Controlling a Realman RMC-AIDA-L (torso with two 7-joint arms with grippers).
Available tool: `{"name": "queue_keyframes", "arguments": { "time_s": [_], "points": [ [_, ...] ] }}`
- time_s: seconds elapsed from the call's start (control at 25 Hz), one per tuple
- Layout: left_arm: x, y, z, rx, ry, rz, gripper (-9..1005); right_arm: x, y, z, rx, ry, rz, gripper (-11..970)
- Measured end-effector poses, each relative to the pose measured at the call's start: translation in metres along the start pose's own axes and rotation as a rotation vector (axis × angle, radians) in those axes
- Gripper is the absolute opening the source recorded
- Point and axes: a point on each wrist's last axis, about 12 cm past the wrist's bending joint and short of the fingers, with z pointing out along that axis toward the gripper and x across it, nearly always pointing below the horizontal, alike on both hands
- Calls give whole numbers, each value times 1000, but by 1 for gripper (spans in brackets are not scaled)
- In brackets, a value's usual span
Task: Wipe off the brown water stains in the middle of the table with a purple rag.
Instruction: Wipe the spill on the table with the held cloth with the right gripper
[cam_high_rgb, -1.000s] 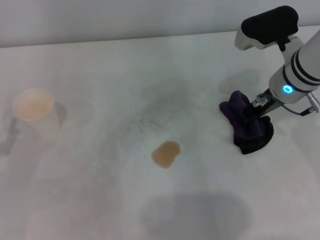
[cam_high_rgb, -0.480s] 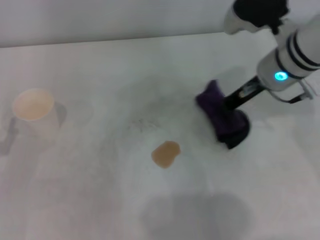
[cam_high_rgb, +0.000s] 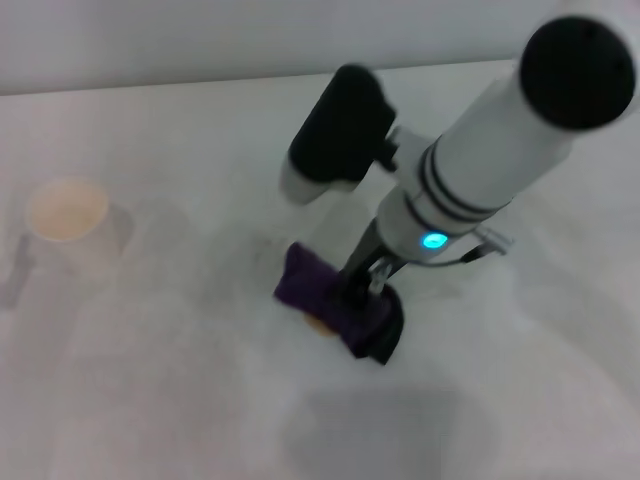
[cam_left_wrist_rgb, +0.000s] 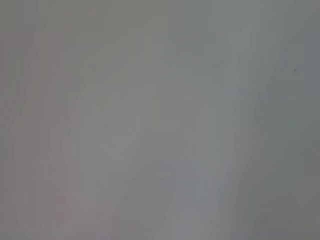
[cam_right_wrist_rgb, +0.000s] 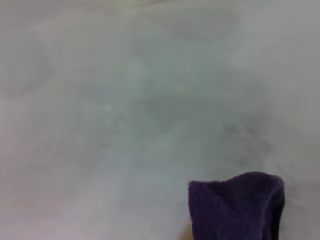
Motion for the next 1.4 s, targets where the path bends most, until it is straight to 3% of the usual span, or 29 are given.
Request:
{"name": "queue_keyframes", "arguments": {
  "time_s": [0.32, 0.48, 0.64, 1.0, 1.08, 1.24, 1.4],
  "points": [
    [1, -1, 0, 1, 0, -7, 892, 1, 31, 27, -102, -5, -87, 108],
    [1, -1, 0, 1, 0, -8, 892, -1, 36, 32, -139, -28, -108, 107],
    [1, -1, 0, 1, 0, -9, 893, 0, 19, 33, -82, -42, -72, 106],
    [-1, -2, 3, 5, -5, -8, 893, 18, -45, 23, 110, -21, 67, 104],
    [-1, -2, 4, 7, -7, -6, 892, 21, -50, 21, 117, -20, 86, 103],
    [-2, -2, 5, 8, -8, -3, 892, 18, -36, 23, 77, -17, 53, 103],
    [-2, -2, 5, 9, -8, -3, 892, 6, -3, 28, -23, -35, -22, 103]
  ]
}}
